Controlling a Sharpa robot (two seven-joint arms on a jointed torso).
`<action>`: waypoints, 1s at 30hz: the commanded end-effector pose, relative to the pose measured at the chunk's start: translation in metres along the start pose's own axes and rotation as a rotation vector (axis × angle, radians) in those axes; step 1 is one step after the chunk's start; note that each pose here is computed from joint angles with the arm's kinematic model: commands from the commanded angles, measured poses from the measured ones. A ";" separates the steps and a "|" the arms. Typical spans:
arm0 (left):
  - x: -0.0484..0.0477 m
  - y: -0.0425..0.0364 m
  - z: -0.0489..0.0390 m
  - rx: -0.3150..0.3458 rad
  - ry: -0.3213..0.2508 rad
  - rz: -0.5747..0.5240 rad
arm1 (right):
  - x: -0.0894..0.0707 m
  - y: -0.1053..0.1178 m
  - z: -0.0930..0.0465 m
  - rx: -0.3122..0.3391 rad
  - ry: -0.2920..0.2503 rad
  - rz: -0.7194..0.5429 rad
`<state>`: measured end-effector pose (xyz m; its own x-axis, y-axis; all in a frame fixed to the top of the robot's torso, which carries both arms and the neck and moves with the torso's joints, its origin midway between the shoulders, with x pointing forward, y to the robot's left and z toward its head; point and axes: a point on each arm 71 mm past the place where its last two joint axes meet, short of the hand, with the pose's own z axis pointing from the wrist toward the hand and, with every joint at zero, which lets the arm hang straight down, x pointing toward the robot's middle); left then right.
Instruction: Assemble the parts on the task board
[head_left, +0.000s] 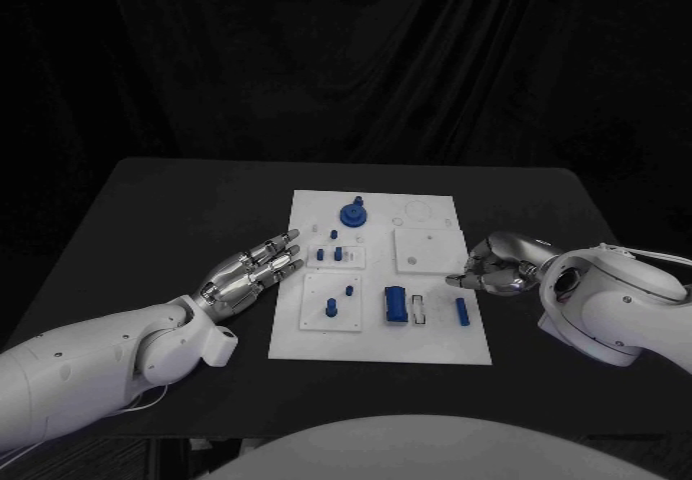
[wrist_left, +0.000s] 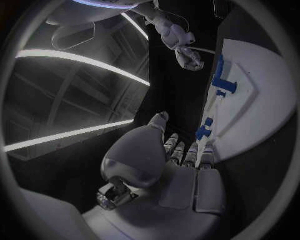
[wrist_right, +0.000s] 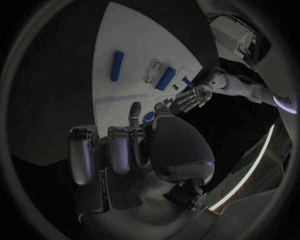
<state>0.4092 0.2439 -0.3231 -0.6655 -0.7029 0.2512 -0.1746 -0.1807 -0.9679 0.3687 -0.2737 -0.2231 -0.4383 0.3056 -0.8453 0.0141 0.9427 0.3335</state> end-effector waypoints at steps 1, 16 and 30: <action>0.0013 -0.0053 0.0004 0.082 -0.004 -0.005 | 0.000 -0.009 0.001 0.072 0.004 -0.119; 0.0012 -0.0049 0.0013 0.082 0.000 -0.007 | 0.025 -0.020 0.005 0.117 0.039 -0.148; 0.0005 -0.0045 0.0010 0.077 0.001 -0.008 | 0.045 -0.015 0.013 0.105 0.089 -0.160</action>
<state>0.4101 0.2438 -0.3237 -0.6645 -0.7046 0.2490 -0.1734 -0.1787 -0.9685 0.3607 -0.2714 -0.2694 -0.5093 0.1641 -0.8448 0.0271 0.9842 0.1748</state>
